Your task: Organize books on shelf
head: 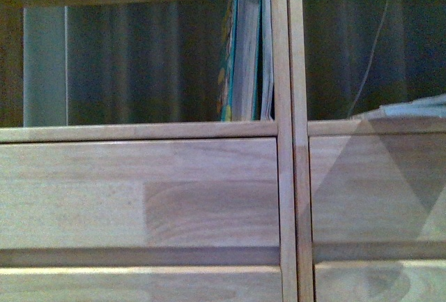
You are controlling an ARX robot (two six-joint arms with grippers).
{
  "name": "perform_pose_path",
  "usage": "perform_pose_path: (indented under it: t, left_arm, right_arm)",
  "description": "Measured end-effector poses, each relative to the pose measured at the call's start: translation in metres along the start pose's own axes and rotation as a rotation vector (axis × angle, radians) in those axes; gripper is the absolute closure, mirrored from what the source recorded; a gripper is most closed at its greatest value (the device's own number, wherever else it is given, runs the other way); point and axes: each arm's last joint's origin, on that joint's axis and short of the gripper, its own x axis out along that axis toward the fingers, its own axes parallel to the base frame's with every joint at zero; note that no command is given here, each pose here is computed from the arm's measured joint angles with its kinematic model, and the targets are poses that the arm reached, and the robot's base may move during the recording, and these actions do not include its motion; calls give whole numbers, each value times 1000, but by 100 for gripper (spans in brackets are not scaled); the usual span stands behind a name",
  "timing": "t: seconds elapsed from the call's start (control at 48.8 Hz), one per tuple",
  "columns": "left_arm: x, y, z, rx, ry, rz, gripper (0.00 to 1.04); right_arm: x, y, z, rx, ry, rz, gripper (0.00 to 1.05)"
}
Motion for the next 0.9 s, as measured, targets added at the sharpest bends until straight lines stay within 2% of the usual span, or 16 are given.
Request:
perform_pose_path:
  t: [0.308,0.328,0.39,0.431,0.656,0.738,0.902]
  left_arm:
    - [0,0,0,2,0,0,7]
    - [0,0,0,2,0,0,7]
    - [0,0,0,2,0,0,7]
    - [0,0,0,2,0,-1,7]
    - [0,0,0,2,0,-1,7]
    - [0,0,0,2,0,0,7]
    - [0,0,0,2,0,0,7]
  right_arm:
    - [0,0,0,0,0,0,7]
    - [0,0,-1,12,30,39,7]
    - [3,-1,2,120,198,190,7]
    - [6,-1,8,172,227,232,7]
    - [31,12,64,408,155,323,7]
    - [58,27,89,542,128,358,7]
    - [115,37,116,766,156,345,7]
